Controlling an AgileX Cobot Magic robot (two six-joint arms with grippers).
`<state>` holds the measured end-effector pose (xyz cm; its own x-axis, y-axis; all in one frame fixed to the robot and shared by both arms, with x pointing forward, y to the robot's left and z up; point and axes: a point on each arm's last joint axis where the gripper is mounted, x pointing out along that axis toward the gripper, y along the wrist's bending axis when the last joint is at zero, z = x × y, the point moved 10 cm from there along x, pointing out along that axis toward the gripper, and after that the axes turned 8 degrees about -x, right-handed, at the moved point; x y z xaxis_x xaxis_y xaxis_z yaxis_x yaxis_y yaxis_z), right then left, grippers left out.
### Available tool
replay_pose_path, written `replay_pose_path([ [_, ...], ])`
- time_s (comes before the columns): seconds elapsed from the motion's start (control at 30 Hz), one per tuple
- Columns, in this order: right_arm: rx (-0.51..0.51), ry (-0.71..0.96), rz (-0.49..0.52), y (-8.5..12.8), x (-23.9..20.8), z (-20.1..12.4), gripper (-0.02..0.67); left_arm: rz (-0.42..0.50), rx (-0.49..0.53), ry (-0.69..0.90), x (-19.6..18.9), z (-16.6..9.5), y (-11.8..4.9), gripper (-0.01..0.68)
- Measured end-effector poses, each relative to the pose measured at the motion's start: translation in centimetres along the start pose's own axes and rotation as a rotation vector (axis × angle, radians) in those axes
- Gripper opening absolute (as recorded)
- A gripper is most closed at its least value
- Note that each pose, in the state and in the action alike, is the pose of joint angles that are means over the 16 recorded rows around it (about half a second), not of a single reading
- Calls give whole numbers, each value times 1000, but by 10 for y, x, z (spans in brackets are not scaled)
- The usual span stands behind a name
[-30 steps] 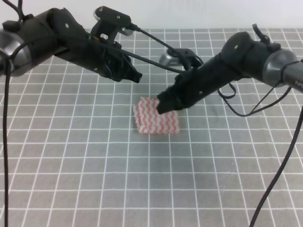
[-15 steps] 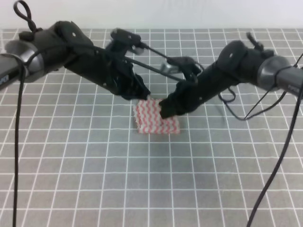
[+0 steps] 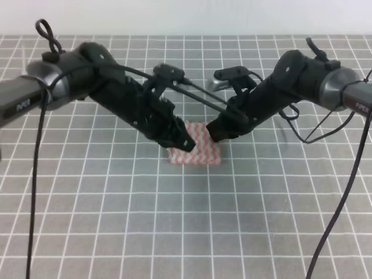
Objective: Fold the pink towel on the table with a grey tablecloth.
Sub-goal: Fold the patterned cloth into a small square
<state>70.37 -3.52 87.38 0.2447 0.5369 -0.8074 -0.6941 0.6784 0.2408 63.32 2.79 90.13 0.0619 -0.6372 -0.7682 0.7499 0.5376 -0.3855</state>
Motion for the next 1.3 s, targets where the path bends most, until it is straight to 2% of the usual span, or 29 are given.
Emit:
replay_pose_path([
  [0.17, -5, 2, 2, 1, -5, 2, -16, -24, -16, 51, 13, -13, 4, -1],
  [0.43, -6, 37, 50, 15, -19, 0, -16, -23, -44, 101, 29, -28, 14, -1],
  [0.83, 7, 107, 83, 21, -12, -17, -16, -11, -61, 104, 30, -29, 17, -1],
  [1.1, -23, 32, 42, 22, -39, 4, -16, 21, -22, 35, 1, -7, 5, -1],
  [1.3, -72, -107, -13, 33, -95, 38, -16, 139, 41, -97, -56, 27, -10, -1],
])
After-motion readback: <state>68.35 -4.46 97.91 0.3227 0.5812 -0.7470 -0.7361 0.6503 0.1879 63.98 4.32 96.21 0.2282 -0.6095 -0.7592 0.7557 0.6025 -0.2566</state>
